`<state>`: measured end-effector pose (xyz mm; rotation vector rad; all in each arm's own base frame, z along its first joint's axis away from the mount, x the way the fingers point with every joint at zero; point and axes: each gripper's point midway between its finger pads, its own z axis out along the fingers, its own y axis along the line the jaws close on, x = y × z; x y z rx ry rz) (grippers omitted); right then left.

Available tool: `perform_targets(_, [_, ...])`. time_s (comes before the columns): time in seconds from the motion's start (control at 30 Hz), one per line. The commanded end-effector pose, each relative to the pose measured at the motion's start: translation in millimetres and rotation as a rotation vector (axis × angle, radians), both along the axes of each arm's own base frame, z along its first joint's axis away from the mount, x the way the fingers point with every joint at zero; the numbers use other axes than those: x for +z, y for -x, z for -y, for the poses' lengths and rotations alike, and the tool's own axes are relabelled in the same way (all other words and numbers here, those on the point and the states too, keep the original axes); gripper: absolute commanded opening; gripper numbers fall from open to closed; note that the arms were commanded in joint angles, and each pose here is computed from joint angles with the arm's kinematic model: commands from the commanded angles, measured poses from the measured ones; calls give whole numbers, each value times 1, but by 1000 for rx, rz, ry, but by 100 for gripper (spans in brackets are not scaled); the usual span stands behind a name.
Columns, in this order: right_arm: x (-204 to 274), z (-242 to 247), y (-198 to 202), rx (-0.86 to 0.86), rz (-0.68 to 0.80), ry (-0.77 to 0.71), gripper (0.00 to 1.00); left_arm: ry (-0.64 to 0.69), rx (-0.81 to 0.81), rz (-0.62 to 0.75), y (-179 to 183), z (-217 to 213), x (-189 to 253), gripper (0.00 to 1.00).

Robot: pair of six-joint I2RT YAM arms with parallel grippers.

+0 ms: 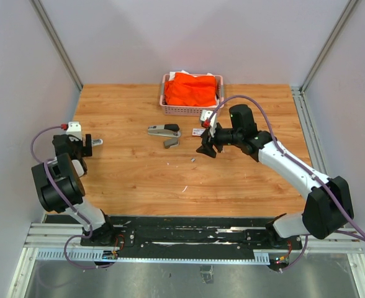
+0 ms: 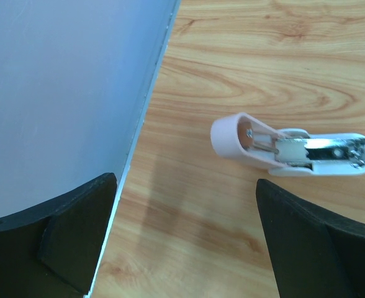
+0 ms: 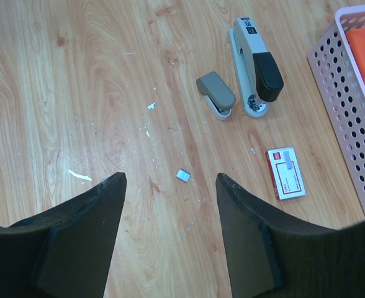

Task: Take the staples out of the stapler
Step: Place the stapler at the center of the board.

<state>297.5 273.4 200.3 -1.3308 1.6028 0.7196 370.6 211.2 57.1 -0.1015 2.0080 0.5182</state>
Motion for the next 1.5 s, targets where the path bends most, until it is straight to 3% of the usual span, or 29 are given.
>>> perform_targets(0.0, [4, 4, -2, -12, 15, -16, 63, 15, -29, 70, 10, 13, 26, 99])
perform_targets(0.23, [4, 5, -1, -9, 21, -16, 67, 2, -165, 92, 35, 50, 56, 98])
perform_targets(0.53, [12, 7, -2, -16, 40, -13, 72, 41, -478, 81, 58, 121, 95, 98])
perform_targets(0.8, [21, 21, -9, -38, 60, 2, 73, 9, -734, -1, 44, 203, 115, 98])
perform_targets(1.13, [8, 46, -9, -74, -2, 28, 73, -12, -1074, -172, 25, 320, 98, 98])
perform_targets(1.3, [8, 56, -12, -105, 1, 9, 73, -16, -1167, -298, 16, 362, 72, 100])
perform_targets(1.47, [5, 61, -12, -112, 3, 3, 73, -14, -1223, -381, 6, 391, 52, 94])
